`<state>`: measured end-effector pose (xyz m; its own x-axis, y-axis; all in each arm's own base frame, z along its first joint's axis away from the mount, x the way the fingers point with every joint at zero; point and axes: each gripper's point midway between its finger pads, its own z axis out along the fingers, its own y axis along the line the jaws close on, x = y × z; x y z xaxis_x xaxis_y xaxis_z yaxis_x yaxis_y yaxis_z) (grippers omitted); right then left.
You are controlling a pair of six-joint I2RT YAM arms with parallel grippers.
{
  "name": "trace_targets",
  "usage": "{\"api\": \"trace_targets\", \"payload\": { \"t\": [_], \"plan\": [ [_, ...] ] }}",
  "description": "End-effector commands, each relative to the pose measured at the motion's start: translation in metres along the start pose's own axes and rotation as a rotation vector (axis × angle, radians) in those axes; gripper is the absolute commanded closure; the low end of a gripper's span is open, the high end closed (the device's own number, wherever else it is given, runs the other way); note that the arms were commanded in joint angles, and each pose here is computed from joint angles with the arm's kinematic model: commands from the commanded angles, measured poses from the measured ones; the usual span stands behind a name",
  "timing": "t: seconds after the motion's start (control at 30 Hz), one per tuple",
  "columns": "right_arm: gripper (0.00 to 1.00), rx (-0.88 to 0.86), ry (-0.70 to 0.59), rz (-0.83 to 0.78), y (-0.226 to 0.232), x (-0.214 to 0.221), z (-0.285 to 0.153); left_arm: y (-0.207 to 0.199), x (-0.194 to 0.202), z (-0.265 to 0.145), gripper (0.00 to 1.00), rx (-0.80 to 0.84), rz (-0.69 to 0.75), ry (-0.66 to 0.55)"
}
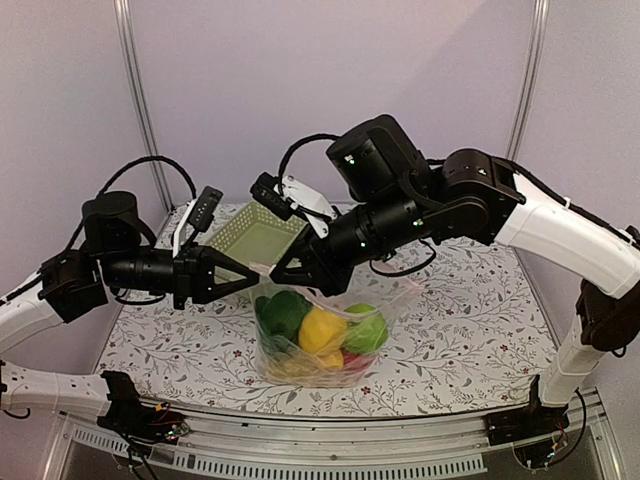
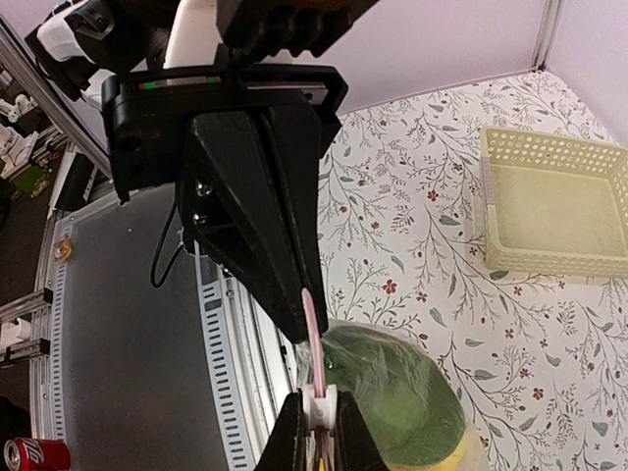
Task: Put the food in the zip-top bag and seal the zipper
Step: Zip the zipper on the zipper food storage bag.
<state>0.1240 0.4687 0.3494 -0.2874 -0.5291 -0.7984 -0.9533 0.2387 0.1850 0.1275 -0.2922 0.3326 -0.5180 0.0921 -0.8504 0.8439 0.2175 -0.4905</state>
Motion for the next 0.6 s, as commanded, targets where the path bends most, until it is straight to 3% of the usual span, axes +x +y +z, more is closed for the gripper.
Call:
{"api": "trace_targets", "payload": {
  "t": [0.0,0.57],
  "plan": [
    [1.0,0.054,0.034,0.0,-0.01,0.013,-0.03,0.011,-0.008,-0.009,1.0,-0.077,-0.007,-0.066],
    [1.0,0.146,0.031,0.029,-0.023,0.03,-0.055,0.048,-0.014,-0.023,1.0,-0.253,-0.1,-0.139]
  ]
}}
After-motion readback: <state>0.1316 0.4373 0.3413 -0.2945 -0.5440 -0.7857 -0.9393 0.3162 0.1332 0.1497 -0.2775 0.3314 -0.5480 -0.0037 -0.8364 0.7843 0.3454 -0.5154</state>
